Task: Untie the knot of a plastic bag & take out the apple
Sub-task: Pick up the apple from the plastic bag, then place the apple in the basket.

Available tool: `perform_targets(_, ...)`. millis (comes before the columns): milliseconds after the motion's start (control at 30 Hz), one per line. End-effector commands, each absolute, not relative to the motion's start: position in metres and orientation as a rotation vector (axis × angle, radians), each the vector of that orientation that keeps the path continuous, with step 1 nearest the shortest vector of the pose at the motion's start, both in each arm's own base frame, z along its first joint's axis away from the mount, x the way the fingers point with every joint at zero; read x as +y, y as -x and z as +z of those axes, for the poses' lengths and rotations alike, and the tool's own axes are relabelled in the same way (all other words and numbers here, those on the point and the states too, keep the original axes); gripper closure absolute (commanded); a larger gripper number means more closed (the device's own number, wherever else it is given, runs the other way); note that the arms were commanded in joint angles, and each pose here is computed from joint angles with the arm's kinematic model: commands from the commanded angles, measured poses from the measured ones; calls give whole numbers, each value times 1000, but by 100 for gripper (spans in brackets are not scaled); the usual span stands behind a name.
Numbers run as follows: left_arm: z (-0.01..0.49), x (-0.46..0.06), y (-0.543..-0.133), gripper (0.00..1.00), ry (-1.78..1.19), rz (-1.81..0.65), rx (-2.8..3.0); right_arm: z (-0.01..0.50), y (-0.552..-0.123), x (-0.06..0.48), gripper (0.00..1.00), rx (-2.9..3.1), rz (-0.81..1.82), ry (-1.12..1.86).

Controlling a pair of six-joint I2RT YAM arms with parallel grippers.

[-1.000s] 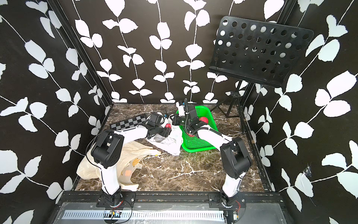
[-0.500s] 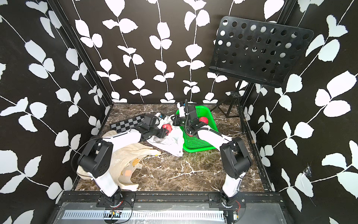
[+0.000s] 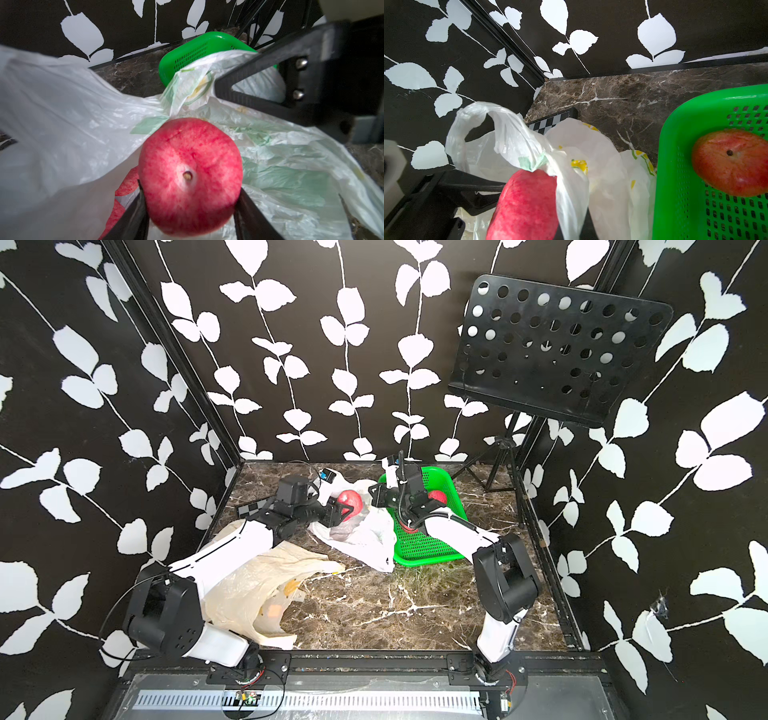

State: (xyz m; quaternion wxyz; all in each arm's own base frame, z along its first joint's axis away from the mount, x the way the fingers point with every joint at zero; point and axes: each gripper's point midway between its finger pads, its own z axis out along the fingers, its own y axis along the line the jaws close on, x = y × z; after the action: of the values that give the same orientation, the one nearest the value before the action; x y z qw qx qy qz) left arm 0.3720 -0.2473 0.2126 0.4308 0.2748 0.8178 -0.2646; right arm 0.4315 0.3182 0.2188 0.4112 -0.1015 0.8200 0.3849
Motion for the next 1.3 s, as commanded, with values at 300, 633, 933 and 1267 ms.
perform_targets(300, 320, -231, -370, 52, -552, -637, 1897, 213, -417, 311, 99, 2046, 1000, 255)
perform_targets(633, 331, -290, -432, 54, -591, -762, 1889, 202, -382, 317, 99, 1970, 1040, 247)
perform_targets(933, 261, -385, -472, 52, -762, -913, 2033, 204, -373, 321, 99, 1943, 1013, 236)
perform_targets(1267, 217, -411, -480, 30, -805, -1005, 2131, 203, -374, 320, 99, 1955, 989, 243)
